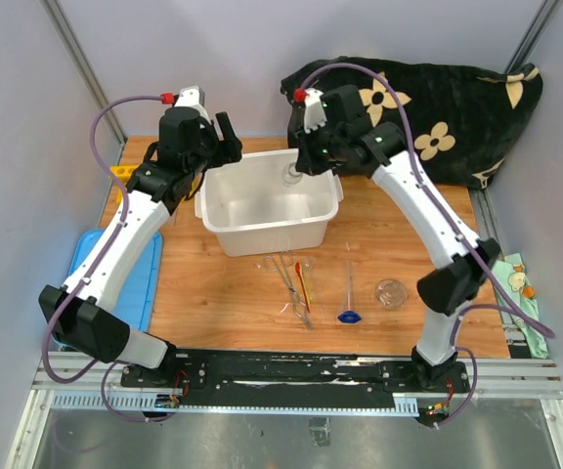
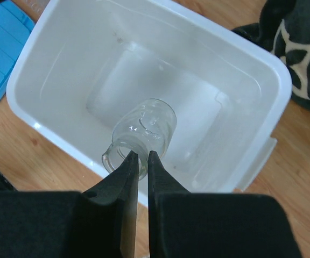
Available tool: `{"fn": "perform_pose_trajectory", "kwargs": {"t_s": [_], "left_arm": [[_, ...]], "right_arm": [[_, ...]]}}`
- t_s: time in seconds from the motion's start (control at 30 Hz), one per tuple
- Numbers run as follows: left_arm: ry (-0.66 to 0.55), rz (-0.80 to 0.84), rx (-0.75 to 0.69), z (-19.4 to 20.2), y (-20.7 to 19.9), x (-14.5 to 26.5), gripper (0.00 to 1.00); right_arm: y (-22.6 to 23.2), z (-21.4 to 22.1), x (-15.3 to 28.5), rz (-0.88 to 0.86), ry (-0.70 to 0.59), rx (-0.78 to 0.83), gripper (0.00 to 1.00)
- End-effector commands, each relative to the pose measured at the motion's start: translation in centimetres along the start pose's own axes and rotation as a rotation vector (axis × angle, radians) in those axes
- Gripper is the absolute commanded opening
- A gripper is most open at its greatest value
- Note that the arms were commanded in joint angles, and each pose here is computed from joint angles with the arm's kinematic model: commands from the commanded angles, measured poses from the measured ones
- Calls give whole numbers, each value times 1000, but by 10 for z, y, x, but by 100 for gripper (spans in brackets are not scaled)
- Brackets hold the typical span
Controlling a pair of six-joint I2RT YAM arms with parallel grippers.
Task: Organize the chemistry lab equipment
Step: Place the collection bottle in the storage box.
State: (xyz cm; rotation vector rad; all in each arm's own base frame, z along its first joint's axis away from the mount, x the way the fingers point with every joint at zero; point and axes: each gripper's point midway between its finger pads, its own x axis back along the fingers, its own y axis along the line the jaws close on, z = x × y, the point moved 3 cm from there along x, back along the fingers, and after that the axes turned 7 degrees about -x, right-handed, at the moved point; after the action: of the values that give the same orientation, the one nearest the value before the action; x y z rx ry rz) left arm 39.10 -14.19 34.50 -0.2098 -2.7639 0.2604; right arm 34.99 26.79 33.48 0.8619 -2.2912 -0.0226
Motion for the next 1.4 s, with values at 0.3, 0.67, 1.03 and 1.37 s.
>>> {"fn": "perform_pose_trajectory", "kwargs": {"t_s": [0.3,0.67,1.03,1.37], "left_arm": [[-41,-144,-20,-8,32,31,74],[18,-120,-14,18,36,47,70],[11,-113,11,25,38,61,69],[15,-117,14,30,41,64,69]], "right_arm": [[33,-32,-115,-139,-20,-24,0],[47,27,-183,-119,134,6,0],[32,49,-216,-49,174,17,0],[11,56,-232,17,172,-8,0]]}}
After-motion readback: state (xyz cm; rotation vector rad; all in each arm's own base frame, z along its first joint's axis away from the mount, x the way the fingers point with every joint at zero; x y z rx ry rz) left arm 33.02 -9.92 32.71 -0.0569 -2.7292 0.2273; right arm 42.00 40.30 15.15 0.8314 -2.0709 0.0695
